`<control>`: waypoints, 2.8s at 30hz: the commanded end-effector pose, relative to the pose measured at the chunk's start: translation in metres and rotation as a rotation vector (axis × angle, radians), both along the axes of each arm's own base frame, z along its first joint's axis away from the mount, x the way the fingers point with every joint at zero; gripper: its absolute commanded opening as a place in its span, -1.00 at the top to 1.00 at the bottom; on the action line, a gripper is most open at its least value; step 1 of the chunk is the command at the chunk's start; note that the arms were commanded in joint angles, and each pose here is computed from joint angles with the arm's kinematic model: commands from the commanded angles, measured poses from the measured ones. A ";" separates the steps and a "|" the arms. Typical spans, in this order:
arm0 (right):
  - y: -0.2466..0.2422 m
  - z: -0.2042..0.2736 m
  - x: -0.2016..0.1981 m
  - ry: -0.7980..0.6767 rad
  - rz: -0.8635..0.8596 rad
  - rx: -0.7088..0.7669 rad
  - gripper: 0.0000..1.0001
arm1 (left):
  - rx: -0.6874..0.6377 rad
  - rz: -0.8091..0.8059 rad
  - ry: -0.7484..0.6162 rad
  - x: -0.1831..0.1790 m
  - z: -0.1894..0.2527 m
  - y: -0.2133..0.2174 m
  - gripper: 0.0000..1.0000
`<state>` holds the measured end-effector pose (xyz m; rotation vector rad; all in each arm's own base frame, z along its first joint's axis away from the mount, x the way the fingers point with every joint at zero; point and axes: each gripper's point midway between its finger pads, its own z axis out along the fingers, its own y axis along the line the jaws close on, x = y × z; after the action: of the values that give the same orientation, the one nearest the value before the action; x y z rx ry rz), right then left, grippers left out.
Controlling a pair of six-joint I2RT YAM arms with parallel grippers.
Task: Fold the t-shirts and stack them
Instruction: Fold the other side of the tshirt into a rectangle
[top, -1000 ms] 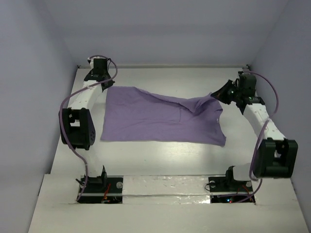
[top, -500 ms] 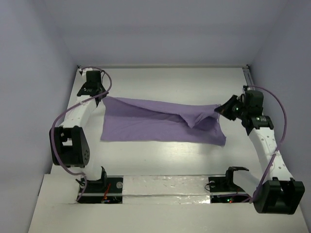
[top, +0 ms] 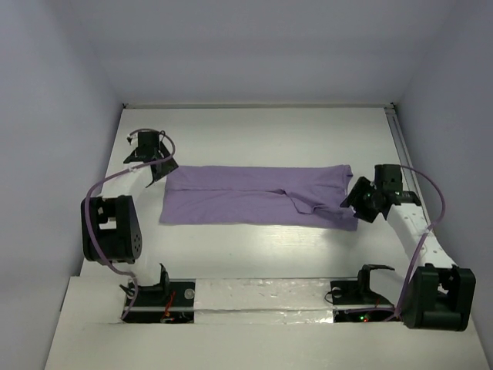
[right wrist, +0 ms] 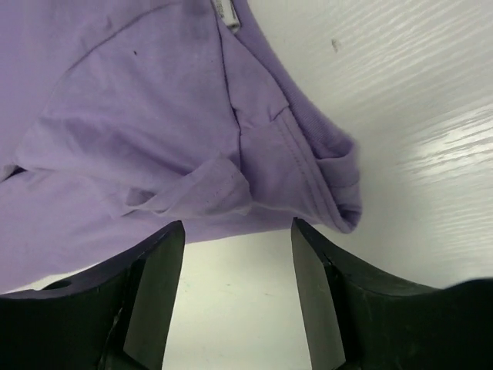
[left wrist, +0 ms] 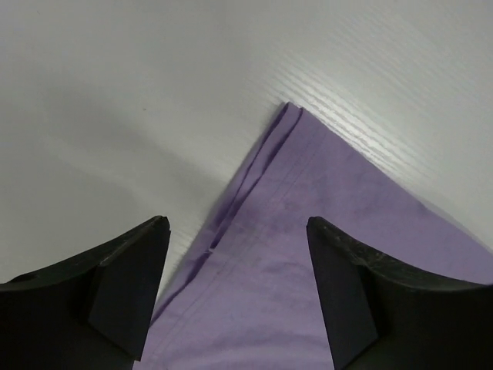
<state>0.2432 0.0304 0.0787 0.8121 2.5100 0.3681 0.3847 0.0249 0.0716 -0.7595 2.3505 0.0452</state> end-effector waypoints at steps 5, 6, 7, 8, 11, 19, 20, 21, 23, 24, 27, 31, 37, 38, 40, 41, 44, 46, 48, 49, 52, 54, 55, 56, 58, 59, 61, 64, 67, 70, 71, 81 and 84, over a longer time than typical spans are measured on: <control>0.040 0.067 0.037 -0.203 0.314 -0.100 1.00 | 0.028 -0.134 -0.213 0.007 0.072 -0.053 -0.16; 0.057 0.060 0.042 -0.188 0.363 -0.103 1.00 | 0.023 -0.201 -0.211 0.004 0.070 -0.081 -0.07; 0.088 0.061 0.039 -0.199 0.456 -0.101 1.00 | 0.016 -0.227 -0.202 0.003 0.067 -0.094 0.06; 0.102 0.060 0.042 -0.202 0.474 -0.098 1.00 | -0.008 -0.240 -0.201 0.001 0.064 -0.106 0.32; 0.133 0.049 0.050 -0.191 0.541 -0.128 0.80 | -0.107 -0.304 -0.204 -0.007 0.055 -0.141 0.88; 0.147 -0.005 0.056 -0.038 0.616 -0.187 0.22 | -0.146 -0.367 -0.152 -0.032 0.026 -0.154 1.00; 0.145 -0.013 0.056 -0.014 0.616 -0.197 0.22 | -0.144 -0.369 -0.131 -0.038 0.019 -0.153 1.00; 0.147 -0.017 0.053 0.001 0.626 -0.202 0.22 | -0.148 -0.374 -0.121 -0.040 0.016 -0.153 1.00; 0.146 -0.023 0.051 0.028 0.627 -0.207 0.22 | -0.157 -0.379 -0.099 -0.048 0.007 -0.153 1.00; 0.145 -0.028 0.049 0.045 0.625 -0.208 0.22 | -0.164 -0.383 -0.099 -0.050 0.006 -0.154 1.00; 0.143 -0.035 0.046 0.070 0.626 -0.212 0.24 | -0.182 -0.386 -0.092 -0.056 0.002 -0.155 1.00; 0.145 -0.043 0.048 0.093 0.628 -0.216 0.27 | -0.185 -0.393 -0.076 -0.060 -0.005 -0.158 1.00; 0.145 -0.014 0.066 0.005 0.568 -0.232 0.96 | -0.191 -0.404 -0.069 -0.062 -0.007 -0.162 1.00; 0.149 -0.004 0.065 -0.008 0.580 -0.208 1.00 | -0.192 -0.402 -0.069 -0.062 -0.007 -0.162 1.00; 0.158 0.006 0.058 -0.011 0.621 -0.169 1.00 | -0.194 -0.404 -0.066 -0.063 -0.008 -0.162 1.00; 0.161 0.011 0.056 -0.014 0.635 -0.151 1.00 | -0.195 -0.405 -0.072 -0.062 -0.005 -0.163 1.00; 0.175 0.018 0.038 0.023 0.715 -0.057 1.00 | -0.195 -0.406 -0.078 -0.061 -0.002 -0.163 1.00; 0.189 0.018 0.022 0.058 0.778 0.031 1.00 | -0.192 -0.410 -0.081 -0.060 -0.001 -0.163 1.00; 0.197 0.017 0.015 0.072 0.807 0.069 0.97 | -0.195 -0.412 -0.083 -0.058 0.001 -0.164 1.00; 0.198 0.013 0.013 0.087 0.810 0.076 0.93 | -0.194 -0.413 -0.082 -0.058 0.000 -0.165 1.00; 0.194 0.006 0.013 0.116 0.800 0.053 0.14 | -0.203 -0.418 -0.086 -0.055 0.003 -0.167 1.00; 0.189 0.011 0.022 0.085 0.773 0.006 -0.22 | -0.232 -0.453 -0.084 -0.056 0.006 -0.178 1.00; 0.183 0.016 0.029 0.065 0.744 -0.010 -0.23 | -0.232 -0.467 -0.081 -0.058 0.006 -0.181 1.00; 0.178 0.028 0.037 0.020 0.716 -0.013 -0.19 | -0.234 -0.497 -0.094 -0.058 0.012 -0.191 1.00; 0.155 0.042 0.061 -0.038 0.605 -0.006 0.00 | -0.217 -0.539 -0.100 -0.059 0.017 -0.201 0.98; 0.143 0.051 0.071 -0.077 0.556 -0.009 0.44 | -0.214 -0.557 -0.113 -0.057 0.024 -0.209 0.97; 0.097 0.049 0.098 -0.120 0.387 -0.035 1.00 | -0.212 -0.610 -0.106 -0.062 0.024 -0.228 0.95; 0.040 0.039 0.126 -0.168 0.199 -0.024 1.00 | -0.229 -0.676 -0.091 -0.067 0.019 -0.255 0.89; 0.010 0.031 0.146 -0.202 0.115 -0.032 0.50 | -0.232 -0.726 -0.073 -0.071 0.011 -0.275 0.88; -0.018 0.021 0.162 -0.198 0.043 -0.045 0.16 | -0.212 -0.736 -0.056 -0.069 0.000 -0.280 0.88; -0.025 0.019 0.165 -0.199 0.025 -0.044 0.15 | -0.208 -0.735 -0.055 -0.067 -0.002 -0.281 0.89; -0.035 -0.020 0.185 -0.162 0.040 0.023 0.16 | -0.156 -0.741 0.029 -0.074 -0.040 -0.271 0.92; -0.036 -0.023 0.186 -0.157 0.034 0.019 0.29 | -0.152 -0.736 0.058 -0.080 -0.051 -0.267 0.92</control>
<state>0.4039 -0.0040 0.0334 0.7816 2.4704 0.4257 0.3036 -0.2457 0.0248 0.0680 2.5727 -0.4519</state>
